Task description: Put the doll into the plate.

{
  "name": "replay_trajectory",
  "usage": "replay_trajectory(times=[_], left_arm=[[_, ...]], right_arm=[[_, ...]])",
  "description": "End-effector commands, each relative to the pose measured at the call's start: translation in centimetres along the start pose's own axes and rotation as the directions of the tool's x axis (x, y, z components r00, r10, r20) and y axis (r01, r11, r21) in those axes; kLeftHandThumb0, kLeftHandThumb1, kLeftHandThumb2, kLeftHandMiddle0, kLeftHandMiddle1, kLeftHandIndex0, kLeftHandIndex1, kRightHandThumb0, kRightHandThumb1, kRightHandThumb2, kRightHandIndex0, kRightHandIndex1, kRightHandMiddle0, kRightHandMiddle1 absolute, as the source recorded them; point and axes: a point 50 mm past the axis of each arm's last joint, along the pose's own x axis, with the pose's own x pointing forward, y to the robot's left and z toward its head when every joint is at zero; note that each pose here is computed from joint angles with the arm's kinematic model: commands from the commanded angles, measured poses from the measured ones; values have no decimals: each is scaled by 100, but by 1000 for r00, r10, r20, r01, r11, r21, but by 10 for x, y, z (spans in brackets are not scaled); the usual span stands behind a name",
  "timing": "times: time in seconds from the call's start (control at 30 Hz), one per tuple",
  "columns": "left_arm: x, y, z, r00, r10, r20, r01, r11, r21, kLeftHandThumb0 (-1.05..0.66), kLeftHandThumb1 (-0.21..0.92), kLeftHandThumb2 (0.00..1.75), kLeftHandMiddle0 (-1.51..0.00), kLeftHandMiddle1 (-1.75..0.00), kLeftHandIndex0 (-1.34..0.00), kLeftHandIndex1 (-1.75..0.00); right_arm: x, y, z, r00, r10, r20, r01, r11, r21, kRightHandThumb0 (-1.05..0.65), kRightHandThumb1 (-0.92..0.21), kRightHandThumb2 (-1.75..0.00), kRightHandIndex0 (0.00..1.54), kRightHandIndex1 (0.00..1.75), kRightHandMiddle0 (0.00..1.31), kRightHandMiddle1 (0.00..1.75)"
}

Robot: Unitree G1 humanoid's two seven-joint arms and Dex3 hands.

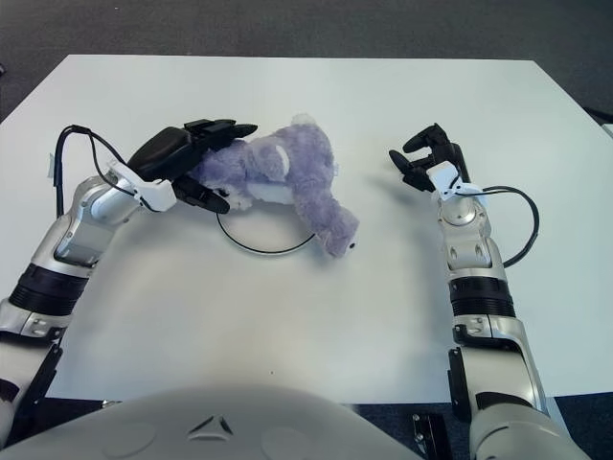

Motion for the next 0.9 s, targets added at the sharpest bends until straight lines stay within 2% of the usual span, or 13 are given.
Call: replay_trajectory(times=[0.0,0.27,0.4,0.53,0.67,0.77,0.87], left_arm=[[-1,8,0,1000,5,19,-4,997,-75,-66,75,0,-25,0,-31,-4],[-1,27,-2,995,-22,95,56,929,-366,-78,78,1,-13,0,-21,0],[-2,32,-3,994,-35,104,77,901,-428,-83,79,1,-10,0,-17,0],[-3,51,-1,996,-11,91,50,897,-439,-86,79,1,-9,0,-15,0],[-1,65,-4,997,30,77,7,901,-434,-88,79,0,-18,-2,-20,-2],[-2,72,-9,995,71,66,-31,879,-477,-84,80,0,-33,-3,-33,-8],[-3,76,-15,991,126,47,-83,848,-523,-64,81,1,-43,-3,-43,-10]], right_arm=[[-6,9,-20,994,55,-97,-57,998,-12,-35,-92,-53,91,67,18,175],[-5,10,-20,993,57,-100,-58,998,-12,-35,-92,-53,91,67,18,175],[-5,10,-19,993,57,-101,-59,998,-12,-35,-92,-53,91,67,18,175],[-4,9,-19,993,56,-104,-58,998,-12,-35,-92,-53,91,67,18,175],[-3,9,-18,993,55,-105,-57,998,-12,-35,-92,-53,91,67,18,175],[-2,8,-18,993,54,-103,-56,998,-12,-35,-92,-53,91,67,18,175],[-2,8,-18,993,53,-101,-55,998,-12,-35,-92,-53,91,66,18,175]])
